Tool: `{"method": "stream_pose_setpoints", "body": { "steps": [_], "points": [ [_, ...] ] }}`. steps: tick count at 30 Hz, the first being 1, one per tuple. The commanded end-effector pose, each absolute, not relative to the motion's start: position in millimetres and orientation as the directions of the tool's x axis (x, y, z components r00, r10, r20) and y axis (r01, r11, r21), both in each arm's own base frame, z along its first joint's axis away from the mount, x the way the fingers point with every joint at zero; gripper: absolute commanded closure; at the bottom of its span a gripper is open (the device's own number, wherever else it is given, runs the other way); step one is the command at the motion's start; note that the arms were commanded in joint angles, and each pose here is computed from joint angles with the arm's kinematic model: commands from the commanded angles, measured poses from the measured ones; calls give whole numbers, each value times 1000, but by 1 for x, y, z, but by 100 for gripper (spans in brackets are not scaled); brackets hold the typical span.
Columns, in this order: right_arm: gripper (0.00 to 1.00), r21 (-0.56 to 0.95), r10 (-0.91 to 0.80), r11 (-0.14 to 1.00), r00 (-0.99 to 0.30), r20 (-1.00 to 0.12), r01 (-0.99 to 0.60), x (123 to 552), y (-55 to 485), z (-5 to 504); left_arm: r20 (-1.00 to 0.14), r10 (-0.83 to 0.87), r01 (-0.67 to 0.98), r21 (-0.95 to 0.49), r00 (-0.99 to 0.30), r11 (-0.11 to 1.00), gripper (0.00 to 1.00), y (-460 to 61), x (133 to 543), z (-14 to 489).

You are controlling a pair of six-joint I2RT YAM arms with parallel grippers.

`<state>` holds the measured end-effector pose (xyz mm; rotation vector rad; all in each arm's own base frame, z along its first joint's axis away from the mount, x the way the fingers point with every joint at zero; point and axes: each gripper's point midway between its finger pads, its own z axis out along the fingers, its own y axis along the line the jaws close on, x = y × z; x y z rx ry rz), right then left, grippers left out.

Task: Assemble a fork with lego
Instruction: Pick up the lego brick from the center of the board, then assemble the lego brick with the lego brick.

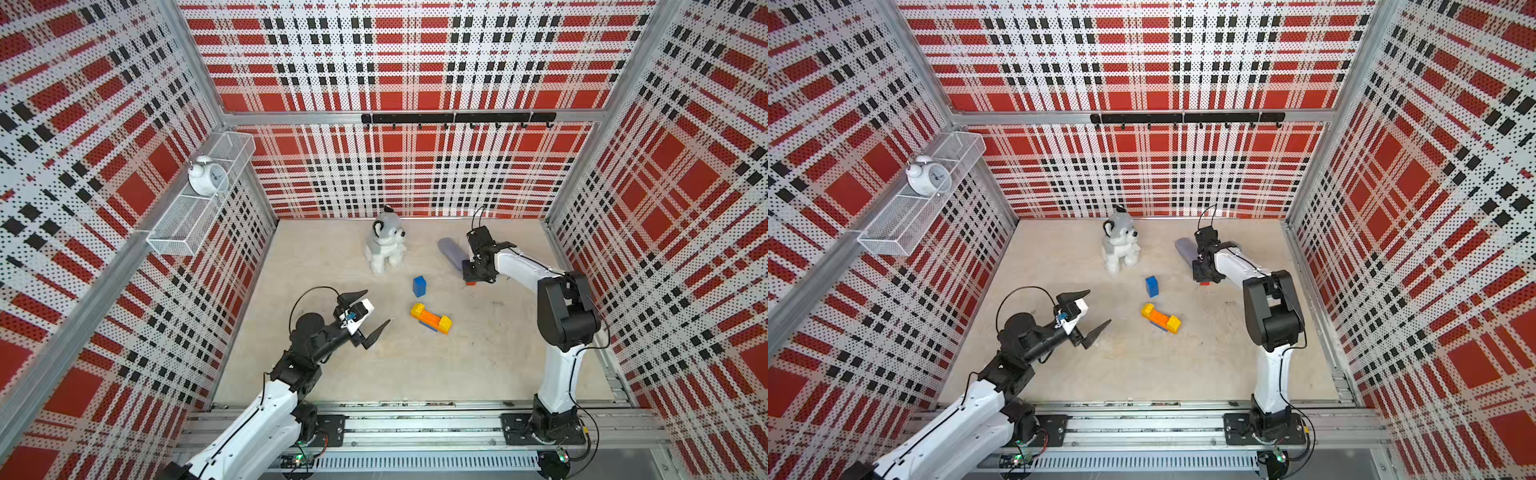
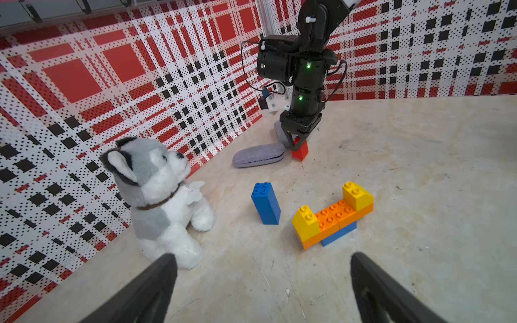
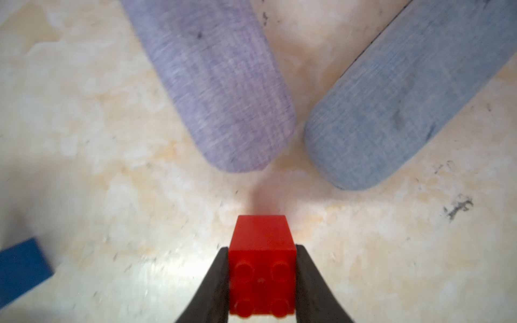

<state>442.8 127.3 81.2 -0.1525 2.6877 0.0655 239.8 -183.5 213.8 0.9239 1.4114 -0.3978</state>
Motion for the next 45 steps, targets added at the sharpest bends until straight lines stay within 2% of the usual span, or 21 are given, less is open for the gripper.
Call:
{"method": "stream_pose_setpoints", "body": {
  "steps": [1,5,8,14,24,45],
  "points": [
    [69,52,-280,933,-808,-518,-357,411,164,140,-948,285,768,289,145,571,2,-186,228,199],
    [70,84,-459,811,-719,-522,-580,359,199,156,-949,277,792,284,151,541,2,-189,219,194],
    [71,117,-513,747,-679,-524,-655,338,215,157,-950,277,808,276,146,520,2,-193,216,190],
    [70,68,-643,654,-601,-474,-753,316,249,141,-943,303,832,274,135,483,2,-200,212,176],
    [70,61,-724,583,-553,-413,-810,303,274,110,-938,318,831,286,140,477,2,-203,211,174],
    [70,17,-764,570,-538,-357,-821,298,276,82,-942,317,855,256,115,452,2,-211,206,172]
  ]
}}
